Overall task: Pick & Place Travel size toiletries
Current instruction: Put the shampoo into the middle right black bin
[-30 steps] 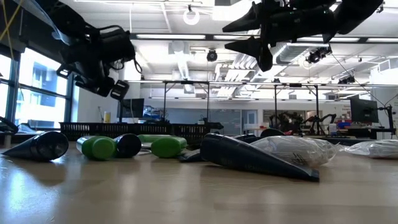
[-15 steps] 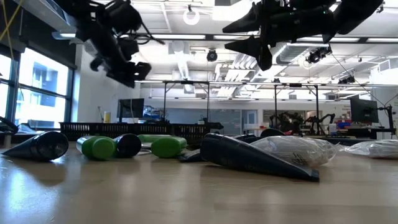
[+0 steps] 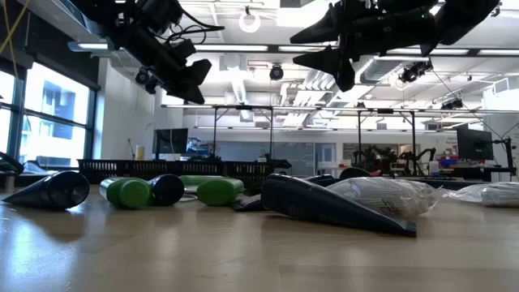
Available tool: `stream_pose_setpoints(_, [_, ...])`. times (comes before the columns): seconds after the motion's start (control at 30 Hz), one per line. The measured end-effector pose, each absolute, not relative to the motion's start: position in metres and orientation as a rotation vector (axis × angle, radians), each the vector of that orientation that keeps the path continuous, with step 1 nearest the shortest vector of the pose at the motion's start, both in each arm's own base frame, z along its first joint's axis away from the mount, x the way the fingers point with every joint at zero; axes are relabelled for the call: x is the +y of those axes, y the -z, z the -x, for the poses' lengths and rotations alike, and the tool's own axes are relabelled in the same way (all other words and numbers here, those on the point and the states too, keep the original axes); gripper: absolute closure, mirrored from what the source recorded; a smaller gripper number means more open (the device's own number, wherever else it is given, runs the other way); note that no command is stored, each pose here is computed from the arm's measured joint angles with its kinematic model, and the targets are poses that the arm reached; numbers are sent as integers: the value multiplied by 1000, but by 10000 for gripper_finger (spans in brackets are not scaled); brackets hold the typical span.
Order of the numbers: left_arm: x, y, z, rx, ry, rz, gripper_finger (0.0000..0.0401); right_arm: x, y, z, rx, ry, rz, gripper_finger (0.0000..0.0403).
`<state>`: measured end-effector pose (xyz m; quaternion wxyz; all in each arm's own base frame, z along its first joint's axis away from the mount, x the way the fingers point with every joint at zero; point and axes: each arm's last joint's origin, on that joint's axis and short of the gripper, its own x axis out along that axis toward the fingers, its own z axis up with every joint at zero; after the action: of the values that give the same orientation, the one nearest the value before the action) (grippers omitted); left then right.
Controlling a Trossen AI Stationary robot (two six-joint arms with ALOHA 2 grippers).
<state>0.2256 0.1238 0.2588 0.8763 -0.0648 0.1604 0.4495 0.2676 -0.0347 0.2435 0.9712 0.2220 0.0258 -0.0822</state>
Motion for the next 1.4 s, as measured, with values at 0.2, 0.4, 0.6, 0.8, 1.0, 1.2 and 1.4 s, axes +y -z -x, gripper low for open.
stream_pose_setpoints(0.2, [119,-257,-230,375,-686,115,378,-35,-244,-268,52,166,-449,214])
stream_pose_setpoints(0.4, [113,-245,-231,340,-514,125,378,-35,-244,-268,52,164,-450,214])
stream_pose_setpoints(0.6, [106,-225,-220,214,-441,129,378,-33,-243,-268,62,124,-446,214])
stream_pose_setpoints(0.8, [97,-216,-206,185,-382,113,378,-36,-243,-267,73,100,-423,214])
stream_pose_setpoints(1.0, [85,-220,-193,153,-303,-10,378,-38,-244,-271,190,128,-389,235])
stream_pose_setpoints(1.2, [73,-226,-180,167,-266,-87,378,-41,-262,-277,307,178,-257,260])
stream_pose_setpoints(1.4, [67,-228,-168,206,-241,-81,378,-46,-267,-277,301,186,-179,266])
